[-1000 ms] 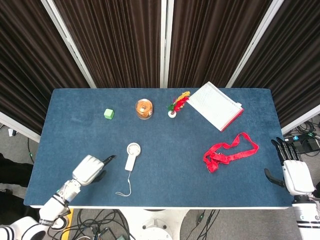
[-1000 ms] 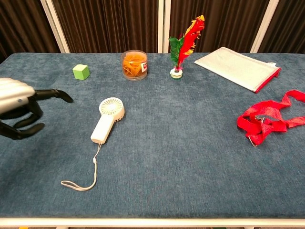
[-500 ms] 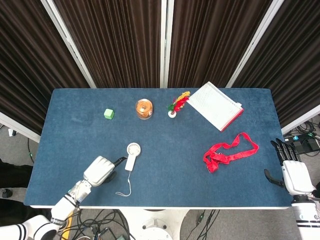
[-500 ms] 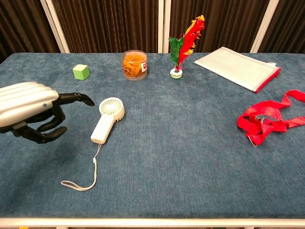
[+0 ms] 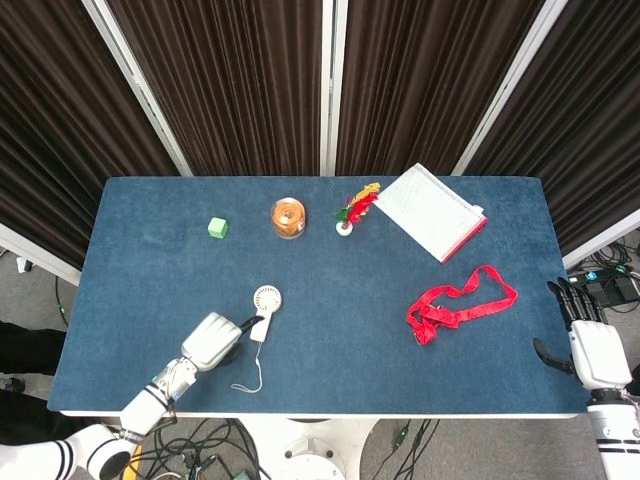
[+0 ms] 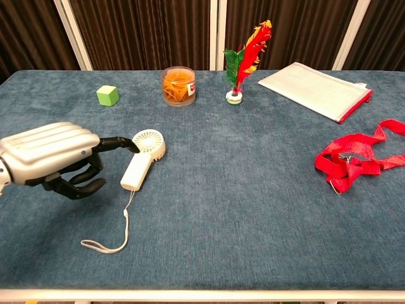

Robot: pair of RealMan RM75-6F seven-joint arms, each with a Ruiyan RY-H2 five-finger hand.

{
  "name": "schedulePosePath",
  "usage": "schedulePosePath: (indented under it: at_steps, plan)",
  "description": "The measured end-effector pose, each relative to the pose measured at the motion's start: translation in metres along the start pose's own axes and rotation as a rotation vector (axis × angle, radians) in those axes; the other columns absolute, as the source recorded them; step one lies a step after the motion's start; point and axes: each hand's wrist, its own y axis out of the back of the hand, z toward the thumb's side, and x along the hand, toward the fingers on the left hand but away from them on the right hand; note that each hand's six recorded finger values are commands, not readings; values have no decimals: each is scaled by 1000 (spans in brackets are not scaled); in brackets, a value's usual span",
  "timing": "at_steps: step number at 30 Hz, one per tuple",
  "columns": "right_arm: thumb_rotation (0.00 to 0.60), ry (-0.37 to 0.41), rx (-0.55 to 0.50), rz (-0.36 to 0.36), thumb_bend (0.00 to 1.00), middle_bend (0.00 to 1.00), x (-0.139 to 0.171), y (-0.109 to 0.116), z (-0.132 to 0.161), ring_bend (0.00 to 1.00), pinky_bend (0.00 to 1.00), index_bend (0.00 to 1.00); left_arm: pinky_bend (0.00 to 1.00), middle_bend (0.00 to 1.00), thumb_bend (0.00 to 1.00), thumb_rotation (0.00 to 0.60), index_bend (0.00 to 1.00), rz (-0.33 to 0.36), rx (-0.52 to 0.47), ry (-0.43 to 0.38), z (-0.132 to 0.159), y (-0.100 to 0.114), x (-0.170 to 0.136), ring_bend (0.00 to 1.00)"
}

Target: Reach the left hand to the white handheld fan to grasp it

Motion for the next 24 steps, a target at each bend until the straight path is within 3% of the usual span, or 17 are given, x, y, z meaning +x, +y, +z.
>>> schedulePosePath:
  at_steps: [10, 24]
  plan:
    - [600, -25, 1, -9, 244, 0, 0, 5, -9, 0, 0, 0, 823, 831, 486, 600, 173, -33, -12, -3, 4, -12, 11, 880]
    - [600, -31, 9, -12, 243, 0, -1, 6, -10, 0, 0, 0, 823, 831, 486, 600, 173, -21, -13, 18, -3, -12, 17, 880]
